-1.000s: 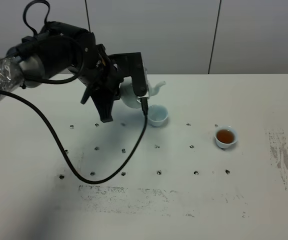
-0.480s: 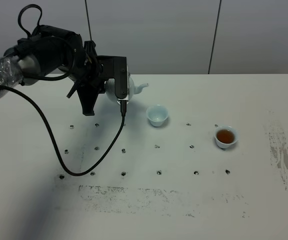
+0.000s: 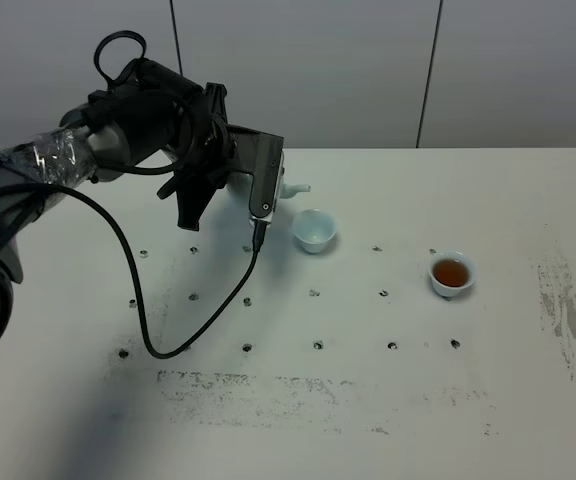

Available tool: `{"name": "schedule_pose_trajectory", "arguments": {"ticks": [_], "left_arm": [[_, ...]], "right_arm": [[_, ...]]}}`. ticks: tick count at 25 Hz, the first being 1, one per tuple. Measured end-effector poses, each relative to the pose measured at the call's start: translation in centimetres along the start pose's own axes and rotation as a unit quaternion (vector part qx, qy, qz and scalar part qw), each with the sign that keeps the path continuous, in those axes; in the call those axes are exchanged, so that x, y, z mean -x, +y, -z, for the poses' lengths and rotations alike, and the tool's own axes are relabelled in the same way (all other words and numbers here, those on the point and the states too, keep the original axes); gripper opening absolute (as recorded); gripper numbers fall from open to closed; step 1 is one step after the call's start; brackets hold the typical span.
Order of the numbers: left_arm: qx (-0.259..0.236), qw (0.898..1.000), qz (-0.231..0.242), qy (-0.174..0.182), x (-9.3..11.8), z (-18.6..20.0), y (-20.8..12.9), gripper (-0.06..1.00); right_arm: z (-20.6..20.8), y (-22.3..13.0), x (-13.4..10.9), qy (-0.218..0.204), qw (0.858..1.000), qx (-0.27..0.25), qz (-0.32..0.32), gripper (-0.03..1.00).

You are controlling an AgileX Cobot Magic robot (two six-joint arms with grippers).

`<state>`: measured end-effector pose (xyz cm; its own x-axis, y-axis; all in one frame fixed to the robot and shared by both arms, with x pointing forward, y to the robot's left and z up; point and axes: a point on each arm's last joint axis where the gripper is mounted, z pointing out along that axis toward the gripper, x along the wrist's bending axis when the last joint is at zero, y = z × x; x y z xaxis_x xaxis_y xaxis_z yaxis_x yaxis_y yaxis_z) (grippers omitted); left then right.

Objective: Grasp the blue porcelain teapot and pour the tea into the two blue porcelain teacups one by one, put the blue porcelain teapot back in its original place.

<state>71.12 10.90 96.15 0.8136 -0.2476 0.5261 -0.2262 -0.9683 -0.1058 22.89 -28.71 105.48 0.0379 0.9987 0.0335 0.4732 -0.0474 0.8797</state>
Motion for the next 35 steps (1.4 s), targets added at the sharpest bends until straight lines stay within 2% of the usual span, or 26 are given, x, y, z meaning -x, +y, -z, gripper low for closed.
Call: {"name": "schedule_pose_trajectory", "arguments": {"ticks": [6,16,23,35], "left_arm": [[-0.013,0.999,-0.033,-0.002,0.5,-1.0,1.0,0.10],[-0.042,0.995,-0.086,0.033,0.0,-1.0,1.7,0.10],[-0.063,0.988,-0.131,0.049,-0.1,-0.6,2.8,0.10],[-0.093,0.977,-0.182,0.067,-0.4,-0.2,3.5,0.10]], "right_arm": [[0.0,0.0,0.0,0.000,1.000,0.000,0.000,0.40],[0.0,0.0,0.0,0.000,1.000,0.000,0.000,0.40],[0.0,0.0,0.0,0.000,1.000,0.000,0.000,0.40],[0.0,0.0,0.0,0.000,1.000,0.000,0.000,0.40]]}}
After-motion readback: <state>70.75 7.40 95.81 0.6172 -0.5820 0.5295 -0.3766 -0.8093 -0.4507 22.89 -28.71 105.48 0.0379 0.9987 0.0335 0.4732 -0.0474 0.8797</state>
